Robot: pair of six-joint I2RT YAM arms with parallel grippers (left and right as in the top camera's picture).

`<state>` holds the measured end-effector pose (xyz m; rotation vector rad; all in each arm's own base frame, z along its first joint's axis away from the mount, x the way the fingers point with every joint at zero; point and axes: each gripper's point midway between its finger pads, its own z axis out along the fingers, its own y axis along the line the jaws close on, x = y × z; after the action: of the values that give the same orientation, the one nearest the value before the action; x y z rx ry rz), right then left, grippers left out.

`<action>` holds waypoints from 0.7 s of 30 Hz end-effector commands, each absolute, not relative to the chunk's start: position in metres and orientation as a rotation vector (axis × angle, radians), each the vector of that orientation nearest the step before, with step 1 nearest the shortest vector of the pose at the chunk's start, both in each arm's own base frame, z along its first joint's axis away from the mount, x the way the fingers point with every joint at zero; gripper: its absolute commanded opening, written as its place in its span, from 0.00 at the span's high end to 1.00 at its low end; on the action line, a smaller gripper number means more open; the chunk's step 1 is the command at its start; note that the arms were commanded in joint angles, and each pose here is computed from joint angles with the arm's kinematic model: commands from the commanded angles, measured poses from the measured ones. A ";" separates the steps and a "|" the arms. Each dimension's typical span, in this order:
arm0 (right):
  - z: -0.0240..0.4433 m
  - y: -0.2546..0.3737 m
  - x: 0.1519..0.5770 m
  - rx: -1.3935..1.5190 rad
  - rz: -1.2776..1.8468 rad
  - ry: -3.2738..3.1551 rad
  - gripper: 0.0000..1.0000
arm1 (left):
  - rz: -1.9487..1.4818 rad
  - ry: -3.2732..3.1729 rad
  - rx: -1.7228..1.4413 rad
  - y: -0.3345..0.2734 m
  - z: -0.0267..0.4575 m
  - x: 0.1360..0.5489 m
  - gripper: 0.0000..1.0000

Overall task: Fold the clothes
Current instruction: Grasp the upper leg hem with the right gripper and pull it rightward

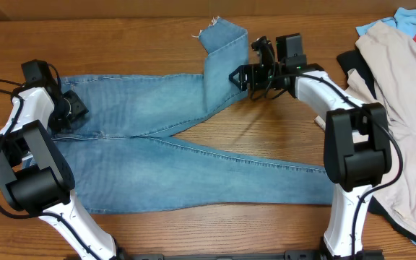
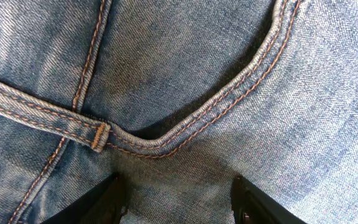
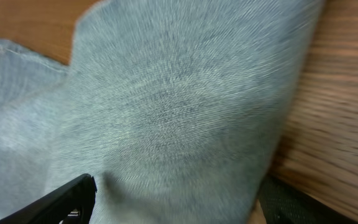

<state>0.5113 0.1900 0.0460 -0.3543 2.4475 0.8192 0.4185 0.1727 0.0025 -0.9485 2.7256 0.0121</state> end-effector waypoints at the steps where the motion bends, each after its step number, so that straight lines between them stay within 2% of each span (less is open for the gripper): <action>1: 0.033 0.198 0.513 -0.387 0.834 2.444 0.17 | -0.009 2.885 -0.980 0.157 -0.042 0.387 0.41; 2: 0.032 0.198 0.515 -0.387 0.831 2.440 0.29 | -0.009 2.886 -0.981 0.157 -0.042 0.387 0.41; 3: 0.032 0.198 0.515 -0.385 0.824 2.439 0.53 | -0.009 2.887 -0.982 0.157 -0.042 0.386 0.41; 4: 0.033 0.196 0.516 -0.380 0.819 2.438 0.81 | -0.009 2.889 -0.982 0.157 -0.042 0.386 0.41; 5: 0.038 0.194 0.517 -0.375 0.817 2.434 0.90 | -0.009 2.891 -0.983 0.157 -0.042 0.385 0.41; 6: 0.045 0.189 0.518 -0.363 0.811 2.431 0.94 | -0.009 2.893 -0.983 0.156 -0.042 0.385 0.41; 10: 0.094 0.154 0.529 -0.256 0.702 2.414 0.96 | -0.009 2.895 -0.984 0.156 -0.042 0.384 0.42; 14: 0.192 0.125 0.513 -0.189 0.520 2.386 0.96 | -0.008 2.893 -0.983 0.156 -0.042 0.385 0.42; 15: 0.202 0.124 0.506 -0.187 0.508 2.393 0.94 | -0.008 2.893 -0.983 0.156 -0.042 0.385 0.42; 17: 0.217 0.125 0.491 -0.191 0.504 2.409 0.77 | -0.008 2.893 -0.983 0.156 -0.042 0.385 0.42; 21: 0.205 0.121 0.478 -0.176 0.487 2.481 0.68 | -0.009 2.897 -0.985 0.156 -0.042 0.384 0.42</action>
<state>0.4782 0.1374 0.2117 -0.2234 2.4428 0.5793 0.4158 0.1668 0.0015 -0.9440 2.7515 0.0032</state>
